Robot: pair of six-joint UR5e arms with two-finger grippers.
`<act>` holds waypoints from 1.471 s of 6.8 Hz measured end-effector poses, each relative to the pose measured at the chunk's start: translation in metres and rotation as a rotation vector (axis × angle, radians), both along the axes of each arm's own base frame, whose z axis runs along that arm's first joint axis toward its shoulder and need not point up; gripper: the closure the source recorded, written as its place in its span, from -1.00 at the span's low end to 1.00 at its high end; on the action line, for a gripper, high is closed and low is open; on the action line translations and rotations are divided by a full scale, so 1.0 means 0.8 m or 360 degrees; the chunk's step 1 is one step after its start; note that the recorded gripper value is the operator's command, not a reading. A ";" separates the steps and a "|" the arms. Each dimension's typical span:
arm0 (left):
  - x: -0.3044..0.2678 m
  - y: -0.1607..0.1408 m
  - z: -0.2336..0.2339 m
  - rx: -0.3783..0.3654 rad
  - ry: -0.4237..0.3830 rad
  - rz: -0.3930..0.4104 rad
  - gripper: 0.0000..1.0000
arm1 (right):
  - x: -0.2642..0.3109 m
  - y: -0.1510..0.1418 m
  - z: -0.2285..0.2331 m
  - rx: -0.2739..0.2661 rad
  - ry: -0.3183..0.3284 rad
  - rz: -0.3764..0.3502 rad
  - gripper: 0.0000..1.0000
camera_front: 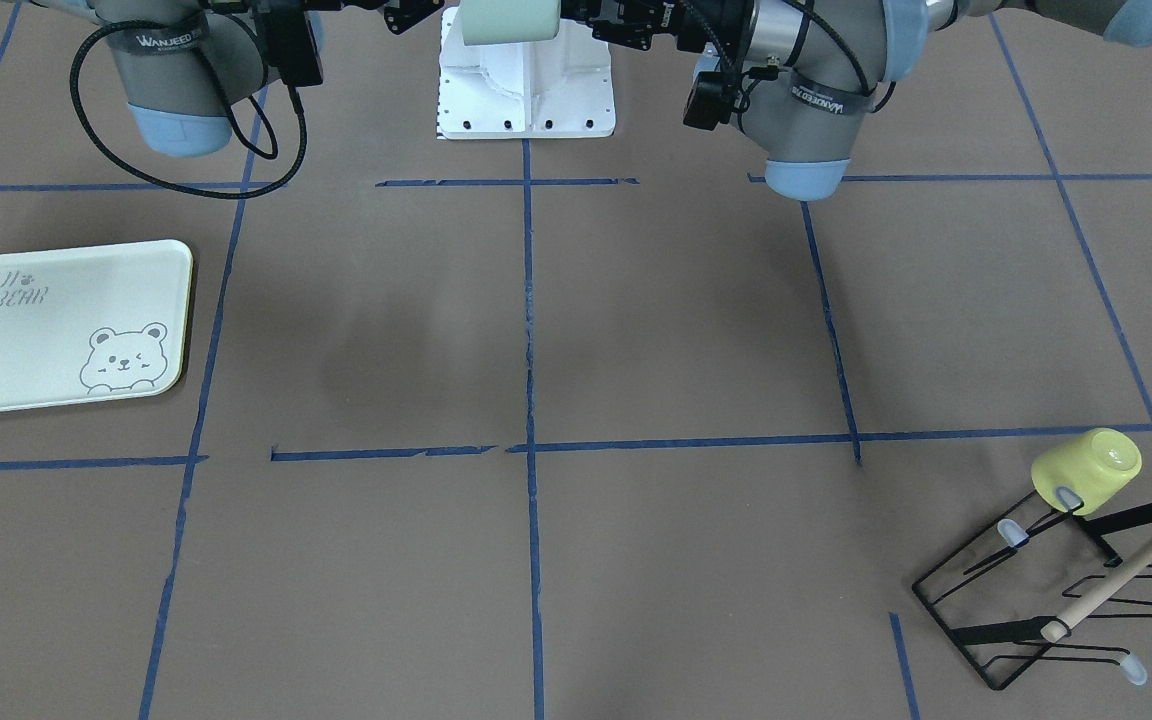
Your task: Left arm grabs green cup and hands to right arm on tray
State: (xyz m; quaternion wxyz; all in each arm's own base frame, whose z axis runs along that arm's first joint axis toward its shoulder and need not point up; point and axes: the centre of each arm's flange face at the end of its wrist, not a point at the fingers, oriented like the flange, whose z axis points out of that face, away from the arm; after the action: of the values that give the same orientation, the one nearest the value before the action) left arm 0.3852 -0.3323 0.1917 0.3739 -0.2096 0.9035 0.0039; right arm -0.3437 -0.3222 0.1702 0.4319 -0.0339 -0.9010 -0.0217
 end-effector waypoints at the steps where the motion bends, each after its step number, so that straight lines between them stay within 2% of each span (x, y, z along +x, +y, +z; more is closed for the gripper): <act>1: -0.002 -0.001 0.000 0.0004 0.0003 -0.0009 -1.00 | 0.000 0.000 0.000 -0.0003 0.0001 -0.0001 1.00; 4: -0.012 -0.014 0.007 -0.0008 -0.0029 -0.0063 -1.00 | 0.009 -0.002 -0.001 -0.0021 -0.0010 0.0030 1.00; 5: -0.022 -0.033 0.019 -0.0047 -0.0093 -0.0122 -1.00 | 0.023 -0.011 0.014 -0.0074 0.0021 0.0093 1.00; 6: -0.030 -0.059 0.028 -0.0085 -0.0192 -0.0214 -1.00 | 0.044 -0.028 0.044 -0.0151 0.0115 0.0192 1.00; 7: -0.032 -0.083 0.033 -0.0098 -0.0319 -0.0329 -1.00 | 0.071 -0.052 0.090 -0.0248 0.0293 0.0293 1.00; 8: -0.032 -0.106 0.040 -0.0109 -0.0464 -0.0440 -1.00 | 0.099 -0.074 0.139 -0.0349 0.0521 0.0346 1.00; 9: -0.041 -0.137 0.050 -0.0143 -0.0634 -0.0553 -1.00 | 0.134 -0.102 0.176 -0.0453 0.0761 0.0363 1.00; 10: -0.059 -0.168 0.065 -0.0175 -0.0799 -0.0664 -1.00 | 0.168 -0.121 0.210 -0.0525 0.0959 0.0387 1.00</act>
State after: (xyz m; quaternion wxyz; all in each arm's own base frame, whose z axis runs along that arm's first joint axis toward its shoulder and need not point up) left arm 0.3383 -0.4665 0.2436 0.5657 -0.0343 0.8054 -0.1734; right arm -0.2093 -0.4189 0.3384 0.6661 -0.0006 -0.7221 0.1865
